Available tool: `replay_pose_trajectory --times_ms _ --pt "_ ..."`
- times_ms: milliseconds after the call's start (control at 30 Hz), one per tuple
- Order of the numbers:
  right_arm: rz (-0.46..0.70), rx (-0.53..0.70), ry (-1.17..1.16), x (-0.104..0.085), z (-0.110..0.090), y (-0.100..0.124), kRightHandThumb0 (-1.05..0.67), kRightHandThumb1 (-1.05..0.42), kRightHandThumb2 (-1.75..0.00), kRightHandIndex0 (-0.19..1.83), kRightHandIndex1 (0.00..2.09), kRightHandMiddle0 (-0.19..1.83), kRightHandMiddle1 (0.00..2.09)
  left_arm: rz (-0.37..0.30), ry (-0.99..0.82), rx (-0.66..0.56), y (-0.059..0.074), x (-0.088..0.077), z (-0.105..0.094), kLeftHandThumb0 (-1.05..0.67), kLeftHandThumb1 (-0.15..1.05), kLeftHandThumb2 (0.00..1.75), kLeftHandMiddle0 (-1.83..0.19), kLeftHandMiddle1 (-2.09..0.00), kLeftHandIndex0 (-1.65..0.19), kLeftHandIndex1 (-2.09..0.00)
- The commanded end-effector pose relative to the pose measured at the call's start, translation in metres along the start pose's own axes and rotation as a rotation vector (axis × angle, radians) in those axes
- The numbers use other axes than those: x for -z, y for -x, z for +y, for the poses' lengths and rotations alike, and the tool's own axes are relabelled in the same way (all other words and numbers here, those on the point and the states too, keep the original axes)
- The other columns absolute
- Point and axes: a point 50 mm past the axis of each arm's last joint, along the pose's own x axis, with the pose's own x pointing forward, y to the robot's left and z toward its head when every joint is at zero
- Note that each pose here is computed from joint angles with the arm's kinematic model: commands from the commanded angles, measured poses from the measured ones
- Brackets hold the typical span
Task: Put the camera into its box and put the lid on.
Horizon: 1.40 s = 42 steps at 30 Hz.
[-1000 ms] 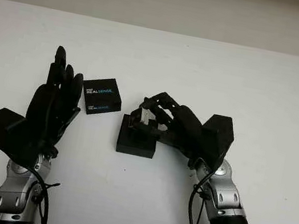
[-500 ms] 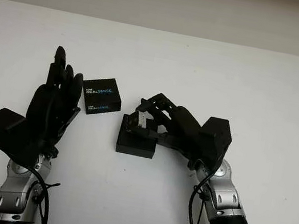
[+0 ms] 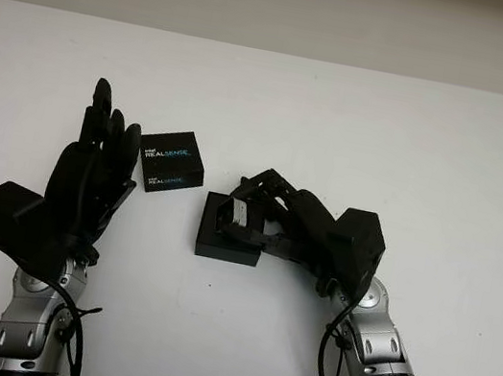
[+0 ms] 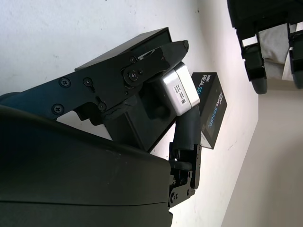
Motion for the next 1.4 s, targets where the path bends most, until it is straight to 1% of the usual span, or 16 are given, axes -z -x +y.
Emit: replay_pose_trajectory --times_ms 0,400,600,733,933,1100,1367 --pt "0.025 0.000 0.006 0.008 0.001 0.003 -0.41 -1.01 -0.06 0.17 0.07 0.20 1.67 -0.002 -0.001 0.009 0.002 0.000 -0.002 -0.71 1.05 0.45 0.19 0.00 0.19 0.00" --pt "0.039 -0.006 -0.004 0.014 0.008 0.002 -0.47 -1.02 -0.06 0.17 0.07 0.24 1.66 0.001 0.000 0.006 0.002 0.000 -0.002 -0.72 1.05 0.45 0.19 0.00 0.19 0.00" --pt "0.079 0.029 -0.149 0.014 0.010 0.001 -0.45 -1.02 -0.06 0.18 0.06 0.23 1.67 0.002 0.000 0.004 0.002 0.001 -0.002 -0.72 1.05 0.45 0.19 0.00 0.19 0.00" --pt "0.089 0.039 -0.184 0.011 0.014 0.001 -0.42 -1.03 -0.06 0.17 0.06 0.20 1.68 0.001 0.003 0.004 0.002 0.001 -0.002 -0.71 1.05 0.45 0.19 0.00 0.19 0.00" --pt "0.127 0.061 -0.166 0.009 0.024 0.004 -0.44 -1.03 -0.05 0.18 0.06 0.20 1.72 -0.005 0.007 0.005 0.001 0.000 -0.002 -0.71 1.05 0.44 0.19 0.00 0.19 0.00" --pt "0.158 0.070 -0.178 0.008 0.027 0.006 -0.43 -1.03 -0.05 0.18 0.06 0.19 1.72 -0.002 0.004 0.008 0.001 0.000 -0.001 -0.71 1.05 0.45 0.19 0.00 0.19 0.00" --pt "0.160 0.044 -0.119 0.010 0.031 0.011 -0.42 -1.04 -0.06 0.17 0.05 0.17 1.75 -0.003 0.002 0.006 0.002 -0.001 -0.001 -0.71 1.05 0.45 0.19 0.00 0.19 0.00"
